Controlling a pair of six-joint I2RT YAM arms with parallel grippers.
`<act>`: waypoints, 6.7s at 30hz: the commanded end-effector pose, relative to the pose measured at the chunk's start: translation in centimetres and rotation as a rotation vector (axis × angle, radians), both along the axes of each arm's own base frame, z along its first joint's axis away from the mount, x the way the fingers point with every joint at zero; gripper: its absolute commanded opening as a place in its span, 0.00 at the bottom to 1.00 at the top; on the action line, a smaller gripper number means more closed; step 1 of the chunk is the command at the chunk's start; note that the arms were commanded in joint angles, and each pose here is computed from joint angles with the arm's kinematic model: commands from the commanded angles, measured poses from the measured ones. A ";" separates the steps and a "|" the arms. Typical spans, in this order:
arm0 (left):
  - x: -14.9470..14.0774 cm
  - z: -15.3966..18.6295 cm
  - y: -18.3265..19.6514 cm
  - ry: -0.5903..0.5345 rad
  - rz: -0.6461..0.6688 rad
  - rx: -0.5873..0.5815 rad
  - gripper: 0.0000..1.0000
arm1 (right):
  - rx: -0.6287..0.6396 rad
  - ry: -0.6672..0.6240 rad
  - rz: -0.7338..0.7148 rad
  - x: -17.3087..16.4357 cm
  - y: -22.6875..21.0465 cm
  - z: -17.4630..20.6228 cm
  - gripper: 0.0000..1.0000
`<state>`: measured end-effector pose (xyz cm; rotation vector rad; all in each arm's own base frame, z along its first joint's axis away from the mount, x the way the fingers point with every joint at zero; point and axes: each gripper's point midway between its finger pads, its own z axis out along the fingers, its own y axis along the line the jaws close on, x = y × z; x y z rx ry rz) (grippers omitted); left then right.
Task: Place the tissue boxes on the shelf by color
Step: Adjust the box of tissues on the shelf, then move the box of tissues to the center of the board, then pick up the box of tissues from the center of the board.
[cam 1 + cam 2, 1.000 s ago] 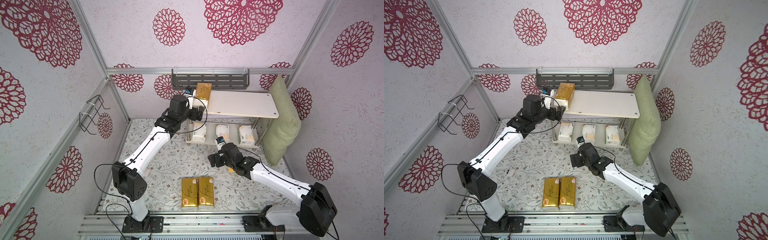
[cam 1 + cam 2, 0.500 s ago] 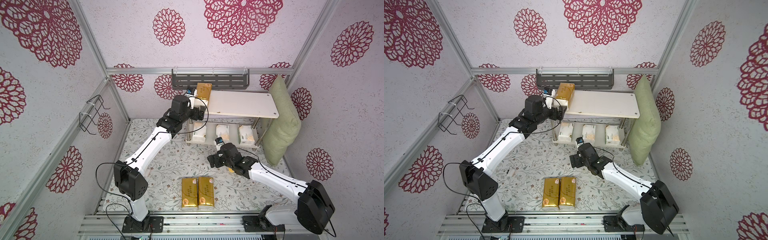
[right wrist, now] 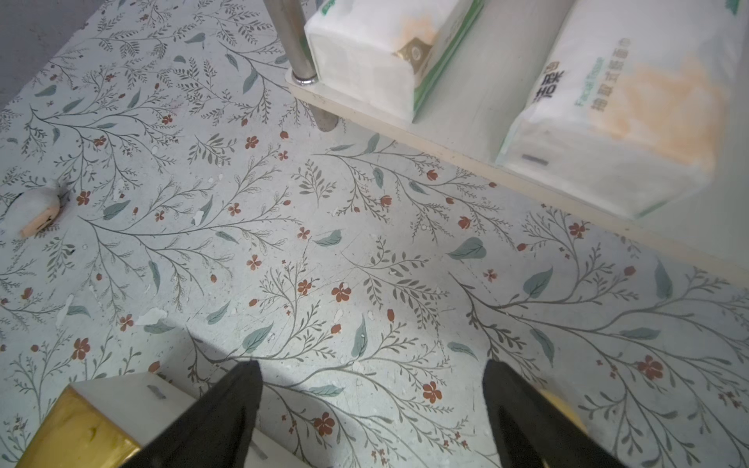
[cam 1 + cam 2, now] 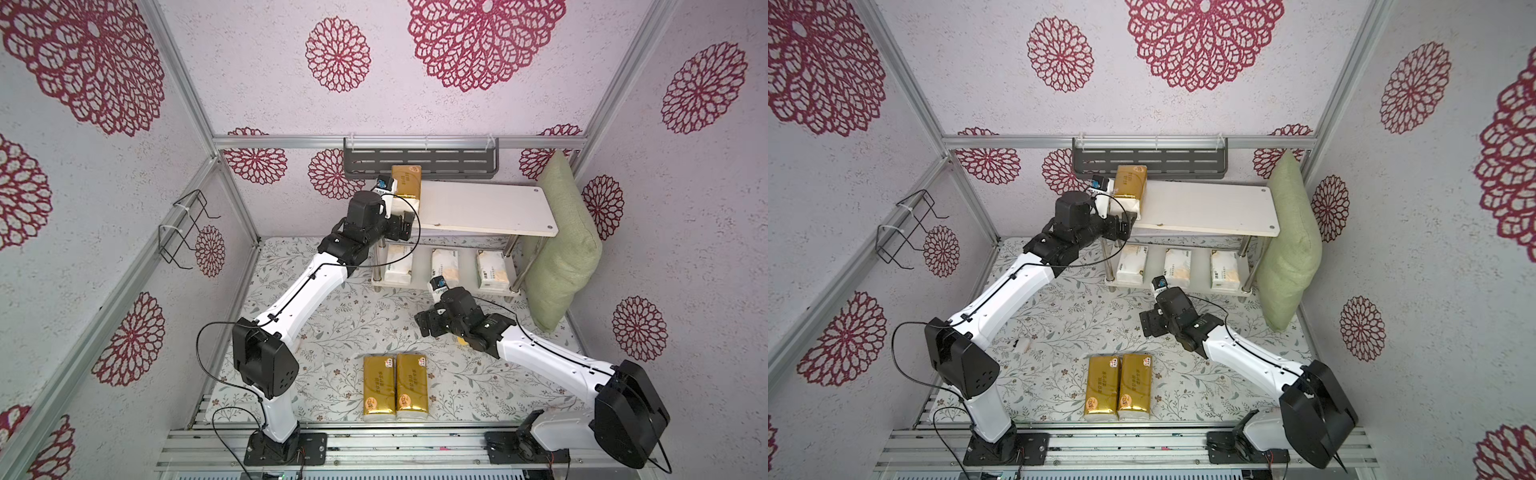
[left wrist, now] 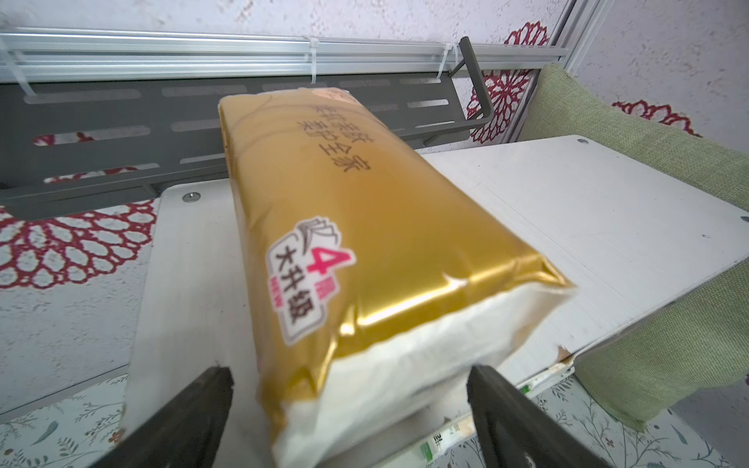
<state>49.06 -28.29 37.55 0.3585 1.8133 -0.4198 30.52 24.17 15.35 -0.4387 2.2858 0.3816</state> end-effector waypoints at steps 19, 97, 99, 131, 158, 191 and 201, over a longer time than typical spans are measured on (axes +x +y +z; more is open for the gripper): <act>-8.5 6.3 8.0 -0.039 0.188 -0.144 0.97 | 0.025 0.007 -0.069 0.9 -1.2 0.3 0.94; -24.0 -25.6 10.2 0.820 0.465 0.262 0.88 | -0.016 0.138 -0.214 2.0 -7.3 -4.3 0.95; -21.8 -24.5 9.3 0.796 0.450 0.247 0.88 | -0.017 0.132 -0.226 1.8 -7.6 -4.2 0.95; -11.5 -30.6 3.2 0.995 0.622 -0.025 0.94 | -0.016 0.101 -0.141 0.2 -4.6 -4.1 0.95; -14.3 -21.9 17.0 0.764 0.845 -0.115 0.97 | 0.091 -0.162 0.047 -0.7 8.1 0.6 0.99; -17.4 -23.6 25.9 0.747 1.012 -0.169 0.97 | -0.035 -0.043 -0.032 0.8 12.2 -7.6 0.99; -17.6 -23.9 26.2 0.748 1.016 -0.182 0.97 | -0.030 -0.053 -0.061 -0.1 11.8 -8.1 0.99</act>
